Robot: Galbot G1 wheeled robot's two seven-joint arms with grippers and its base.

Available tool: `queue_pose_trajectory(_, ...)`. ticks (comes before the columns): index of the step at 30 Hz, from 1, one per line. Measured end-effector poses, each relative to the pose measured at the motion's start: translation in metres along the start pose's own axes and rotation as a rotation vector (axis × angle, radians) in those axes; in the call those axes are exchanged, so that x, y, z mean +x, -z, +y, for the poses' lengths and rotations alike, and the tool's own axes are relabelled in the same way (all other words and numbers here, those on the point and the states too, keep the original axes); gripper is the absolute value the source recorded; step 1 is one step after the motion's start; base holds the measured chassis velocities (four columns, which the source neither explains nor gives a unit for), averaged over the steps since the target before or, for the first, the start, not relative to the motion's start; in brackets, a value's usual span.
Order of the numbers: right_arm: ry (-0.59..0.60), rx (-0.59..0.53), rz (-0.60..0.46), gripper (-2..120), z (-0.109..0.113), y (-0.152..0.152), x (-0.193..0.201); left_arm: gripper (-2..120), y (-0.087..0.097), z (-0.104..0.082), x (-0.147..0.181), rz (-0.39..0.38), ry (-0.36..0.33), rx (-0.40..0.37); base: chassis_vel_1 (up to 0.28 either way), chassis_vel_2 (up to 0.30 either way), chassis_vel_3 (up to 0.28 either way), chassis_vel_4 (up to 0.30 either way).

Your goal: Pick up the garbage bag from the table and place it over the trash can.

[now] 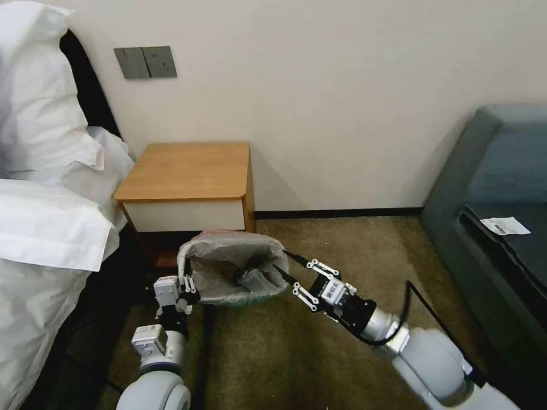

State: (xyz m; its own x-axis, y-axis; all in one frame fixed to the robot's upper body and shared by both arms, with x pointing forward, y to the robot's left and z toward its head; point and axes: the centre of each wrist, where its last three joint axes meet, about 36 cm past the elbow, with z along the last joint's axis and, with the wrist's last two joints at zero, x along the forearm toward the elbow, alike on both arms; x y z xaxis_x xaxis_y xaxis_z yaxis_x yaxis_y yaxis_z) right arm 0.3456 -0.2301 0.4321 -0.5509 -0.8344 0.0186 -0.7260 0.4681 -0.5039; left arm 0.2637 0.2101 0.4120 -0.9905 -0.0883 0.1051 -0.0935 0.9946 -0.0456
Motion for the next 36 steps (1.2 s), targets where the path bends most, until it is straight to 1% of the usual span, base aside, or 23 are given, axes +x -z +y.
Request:
queue_pose_trajectory(2,0.046,0.027,0.025,30,-0.01,-0.004,-0.006,8,-0.002,0.0,0.001,-0.006,-0.007,-0.022,0.0,0.0,0.0,0.0)
queue_pose_trajectory(3,0.046,0.027,0.025,30,-0.01,-0.004,-0.006,8,-0.002,0.0,0.001,-0.006,-0.007,-0.022,0.0,0.0,0.0,0.0)
queue_pose_trajectory(5,0.089,0.041,0.051,30,-0.019,-0.009,-0.018,8,-0.005,-0.001,0.004,-0.014,-0.011,-0.055,0.0,0.0,0.0,0.0)
queue_pose_trajectory(7,0.1,0.039,0.059,30,-0.02,-0.012,-0.023,8,-0.006,-0.001,0.005,-0.017,-0.01,-0.068,0.0,0.0,0.0,0.0)
queue_pose_trajectory(8,0.119,0.033,0.07,30,-0.02,-0.016,-0.031,8,-0.008,-0.002,0.006,-0.019,-0.009,-0.08,0.0,0.0,0.0,0.0)
queue_pose_trajectory(9,0.119,0.033,0.07,30,-0.02,-0.016,-0.031,8,-0.008,-0.002,0.006,-0.019,-0.009,-0.08,0.0,0.0,0.0,0.0)
queue_pose_trajectory(12,0.143,0.015,0.075,30,-0.015,-0.023,-0.049,8,-0.009,-0.005,0.007,-0.021,-0.005,-0.087,0.0,0.0,0.0,0.0)
queue_pose_trajectory(16,0.127,-0.019,0.055,30,-0.007,-0.019,-0.061,8,-0.01,-0.005,0.006,-0.019,0.0,-0.087,0.0,0.0,0.0,0.0)
queue_pose_trajectory(21,0.122,-0.025,0.051,30,-0.006,-0.017,-0.066,8,-0.01,-0.004,0.006,-0.019,0.002,-0.087,0.0,0.0,0.0,0.0)
queue_pose_trajectory(25,0.153,-0.019,0.079,30,-0.009,-0.019,-0.074,8,-0.009,-0.007,0.007,-0.025,0.003,-0.103,0.0,0.0,0.0,0.0)
queue_pose_trajectory(28,0.18,-0.031,0.12,30,-0.015,-0.016,-0.086,8,-0.01,-0.007,0.008,-0.042,0.002,-0.145,0.0,0.0,0.0,0.0)
queue_pose_trajectory(29,0.18,-0.031,0.12,30,-0.015,-0.016,-0.086,8,-0.01,-0.007,0.008,-0.042,0.002,-0.145,0.0,0.0,0.0,0.0)
queue_pose_trajectory(31,0.202,-0.011,0.146,30,-0.023,-0.017,-0.098,8,-0.011,-0.008,0.009,-0.052,0.001,-0.166,0.0,0.0,0.0,0.0)
queue_pose_trajectory(35,0.224,0.002,0.171,30,-0.028,-0.019,-0.108,8,-0.011,-0.008,0.01,-0.059,-0.001,-0.183,0.0,0.0,0.0,0.0)
queue_pose_trajectory(36,0.253,0.007,0.217,30,-0.028,-0.028,-0.126,8,-0.011,-0.008,0.012,-0.077,-0.006,-0.224,0.0,0.0,0.0,0.0)
